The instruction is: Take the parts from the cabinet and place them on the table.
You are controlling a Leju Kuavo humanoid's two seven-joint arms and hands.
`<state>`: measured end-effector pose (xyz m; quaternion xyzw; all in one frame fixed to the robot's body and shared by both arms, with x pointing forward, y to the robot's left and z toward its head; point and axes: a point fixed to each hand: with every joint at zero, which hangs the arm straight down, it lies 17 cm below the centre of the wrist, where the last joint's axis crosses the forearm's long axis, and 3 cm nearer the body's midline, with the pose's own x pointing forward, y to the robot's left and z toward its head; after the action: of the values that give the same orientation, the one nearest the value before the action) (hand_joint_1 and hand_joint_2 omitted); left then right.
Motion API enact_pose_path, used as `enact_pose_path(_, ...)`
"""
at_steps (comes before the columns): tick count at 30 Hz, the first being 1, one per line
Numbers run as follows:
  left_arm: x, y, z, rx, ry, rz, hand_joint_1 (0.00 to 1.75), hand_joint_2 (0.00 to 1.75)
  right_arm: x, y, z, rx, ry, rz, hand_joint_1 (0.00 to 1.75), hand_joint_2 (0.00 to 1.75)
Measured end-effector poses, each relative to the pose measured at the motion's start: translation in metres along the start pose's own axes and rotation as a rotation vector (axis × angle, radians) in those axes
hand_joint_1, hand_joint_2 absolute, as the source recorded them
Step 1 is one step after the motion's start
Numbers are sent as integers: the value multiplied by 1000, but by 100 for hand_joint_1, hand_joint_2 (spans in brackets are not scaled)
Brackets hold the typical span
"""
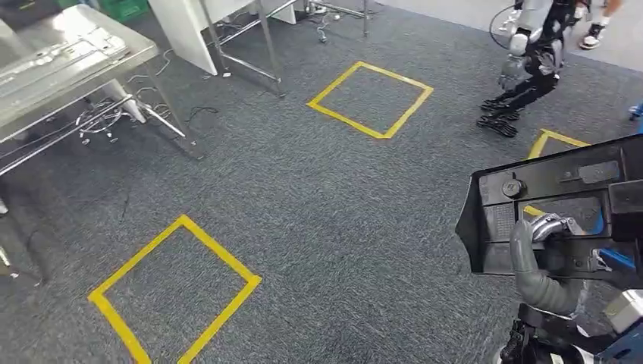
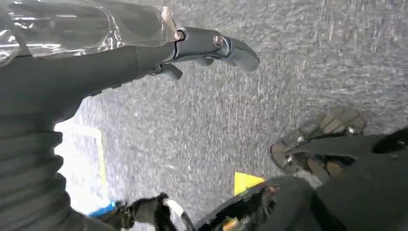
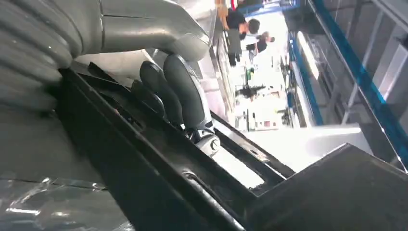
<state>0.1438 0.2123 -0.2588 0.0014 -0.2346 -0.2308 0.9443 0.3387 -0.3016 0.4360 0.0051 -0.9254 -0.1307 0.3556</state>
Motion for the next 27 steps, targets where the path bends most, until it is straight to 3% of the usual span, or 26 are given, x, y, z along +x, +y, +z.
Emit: enact_pose_path(27, 2, 0, 0, 7, 0, 4, 0, 175, -6, -8, 2, -17, 12, 10, 175, 175)
